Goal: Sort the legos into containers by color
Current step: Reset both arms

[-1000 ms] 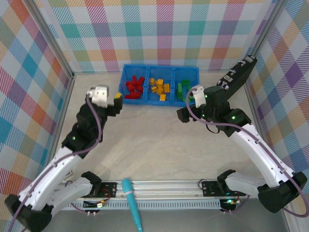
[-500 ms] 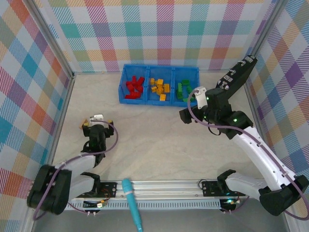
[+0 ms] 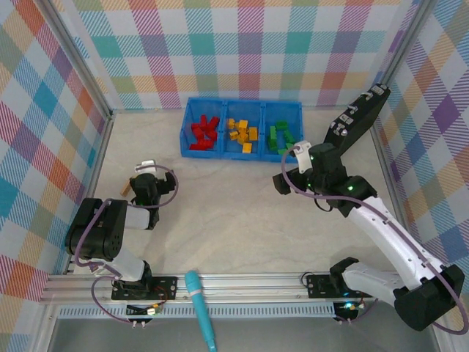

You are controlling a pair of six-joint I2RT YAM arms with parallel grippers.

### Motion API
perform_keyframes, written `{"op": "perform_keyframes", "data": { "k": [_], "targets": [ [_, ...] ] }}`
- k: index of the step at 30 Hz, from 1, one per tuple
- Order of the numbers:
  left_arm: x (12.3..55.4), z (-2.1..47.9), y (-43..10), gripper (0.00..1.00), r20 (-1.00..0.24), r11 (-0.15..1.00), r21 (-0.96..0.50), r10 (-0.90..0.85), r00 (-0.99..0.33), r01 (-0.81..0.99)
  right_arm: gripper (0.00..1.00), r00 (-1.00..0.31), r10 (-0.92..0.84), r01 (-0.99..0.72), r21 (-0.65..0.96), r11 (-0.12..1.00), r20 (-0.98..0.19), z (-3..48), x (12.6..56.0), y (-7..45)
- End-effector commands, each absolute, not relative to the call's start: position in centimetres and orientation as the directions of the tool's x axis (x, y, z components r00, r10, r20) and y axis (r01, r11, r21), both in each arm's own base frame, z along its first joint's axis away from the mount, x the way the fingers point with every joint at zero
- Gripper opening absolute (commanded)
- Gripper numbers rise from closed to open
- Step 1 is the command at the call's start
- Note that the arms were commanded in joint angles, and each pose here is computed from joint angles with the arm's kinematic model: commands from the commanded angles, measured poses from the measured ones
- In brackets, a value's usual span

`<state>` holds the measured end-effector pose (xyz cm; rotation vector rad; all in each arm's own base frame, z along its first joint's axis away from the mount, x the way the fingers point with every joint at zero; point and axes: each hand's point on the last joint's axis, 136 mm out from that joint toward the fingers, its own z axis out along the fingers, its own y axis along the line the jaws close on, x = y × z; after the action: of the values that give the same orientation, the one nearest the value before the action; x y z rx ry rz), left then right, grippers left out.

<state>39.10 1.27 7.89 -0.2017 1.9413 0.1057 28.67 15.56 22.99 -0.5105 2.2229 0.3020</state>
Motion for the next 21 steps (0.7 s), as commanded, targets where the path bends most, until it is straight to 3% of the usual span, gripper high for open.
{"op": "perform_keyframes", "data": {
  "k": [1,6,10,14,21],
  "targets": [
    [39.5,8.3,0.7,1.0,-0.931,0.984,-0.043,-0.102,-0.35,-0.174,0.99,-0.502,-0.196,-0.439,0.052,0.897,-0.843,23.2,30.9,15.1],
    [39.7,8.4,0.2,1.0,-0.93,0.987,-0.026,-0.082,-0.357,-0.157,0.99,-0.364,-0.073,-0.37,0.072,0.926,-0.929,20.0,34.3,12.2],
    [39.7,8.4,0.2,1.0,-0.931,0.987,-0.027,-0.082,-0.357,-0.157,0.99,-0.474,0.003,-0.316,0.173,0.933,-0.881,14.9,36.5,9.0],
    [39.7,8.4,0.2,1.0,-0.93,0.987,-0.026,-0.082,-0.358,-0.157,0.99,-0.389,-0.025,-0.324,0.111,0.939,-0.921,15.6,37.4,7.9],
    [39.7,8.4,0.2,1.0,-0.931,0.987,-0.026,-0.08,-0.357,-0.156,0.99,-0.414,-0.007,-0.237,0.1,0.966,-0.91,12.5,38.0,4.4]
  ]
}}
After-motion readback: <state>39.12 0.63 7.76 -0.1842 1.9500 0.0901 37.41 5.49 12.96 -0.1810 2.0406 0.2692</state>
